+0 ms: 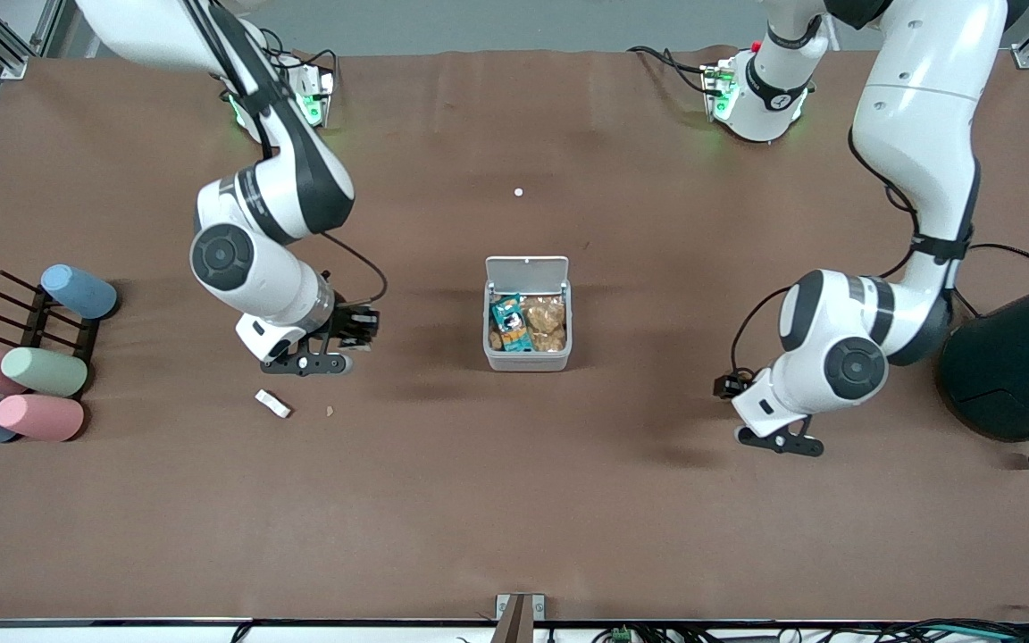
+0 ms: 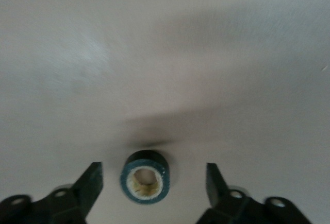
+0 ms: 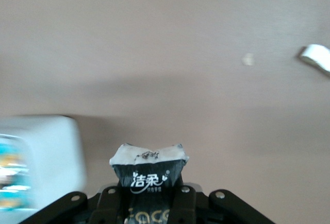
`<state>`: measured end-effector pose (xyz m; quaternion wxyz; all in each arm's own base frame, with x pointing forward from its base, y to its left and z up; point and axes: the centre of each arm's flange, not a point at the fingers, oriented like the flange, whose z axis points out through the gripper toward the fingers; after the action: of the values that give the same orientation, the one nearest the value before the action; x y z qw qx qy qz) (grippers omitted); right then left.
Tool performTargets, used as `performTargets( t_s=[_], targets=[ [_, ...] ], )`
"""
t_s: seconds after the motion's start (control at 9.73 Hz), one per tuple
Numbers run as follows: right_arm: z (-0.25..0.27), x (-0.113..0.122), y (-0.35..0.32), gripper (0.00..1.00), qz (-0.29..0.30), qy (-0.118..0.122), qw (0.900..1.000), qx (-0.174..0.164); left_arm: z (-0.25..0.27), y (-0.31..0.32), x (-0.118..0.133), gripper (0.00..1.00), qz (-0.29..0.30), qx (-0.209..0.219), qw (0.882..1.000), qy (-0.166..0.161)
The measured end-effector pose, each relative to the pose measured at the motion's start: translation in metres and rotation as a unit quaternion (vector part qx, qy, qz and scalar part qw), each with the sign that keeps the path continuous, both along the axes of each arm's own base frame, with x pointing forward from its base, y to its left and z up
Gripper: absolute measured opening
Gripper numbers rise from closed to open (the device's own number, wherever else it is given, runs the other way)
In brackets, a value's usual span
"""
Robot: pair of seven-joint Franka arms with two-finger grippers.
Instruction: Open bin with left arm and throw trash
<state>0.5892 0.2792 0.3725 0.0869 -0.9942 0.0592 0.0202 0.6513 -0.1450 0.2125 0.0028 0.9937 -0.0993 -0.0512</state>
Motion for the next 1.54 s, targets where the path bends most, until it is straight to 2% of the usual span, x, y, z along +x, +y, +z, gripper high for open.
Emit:
performTargets(
  t_s=[0.1,0.31,0.51,1.03,1.23,1.34,1.44,1.54],
  targets=[
    [0.016,0.002,0.029,0.31,-0.028,-0.01,1.0,0.011,-0.013,-0.001,-0.012,1.0,-0.003,-0.002,1.0,-0.004],
    [0.017,0.003,0.099,0.31,-0.059,-0.031,0.997,0.032,-0.027,0.001,-0.03,1.0,-0.007,-0.004,1.0,-0.015],
    [-0.015,-0.007,0.159,0.31,-0.039,-0.044,0.998,0.03,-0.028,0.008,-0.038,1.0,-0.004,-0.002,1.0,-0.016],
    [-0.062,-0.038,0.202,0.3,-0.002,-0.019,1.0,0.007,-0.03,0.027,-0.04,0.97,-0.004,0.007,1.0,-0.02],
    [-0.074,-0.052,0.211,0.29,0.011,-0.001,1.0,-0.007,-0.034,0.033,-0.042,0.84,-0.01,0.006,1.0,-0.026],
    [-0.076,-0.055,0.212,0.3,0.014,0.006,1.0,-0.012,-0.034,0.033,-0.042,0.69,-0.012,0.006,1.0,-0.026],
    [-0.076,-0.055,0.212,0.42,0.014,0.007,1.0,-0.013,-0.032,0.033,-0.041,0.54,-0.012,0.005,1.0,-0.028],
    [-0.075,-0.054,0.212,0.56,0.013,0.006,1.0,-0.013,-0.03,0.032,-0.041,0.5,-0.013,0.005,0.999,-0.029]
  ],
)
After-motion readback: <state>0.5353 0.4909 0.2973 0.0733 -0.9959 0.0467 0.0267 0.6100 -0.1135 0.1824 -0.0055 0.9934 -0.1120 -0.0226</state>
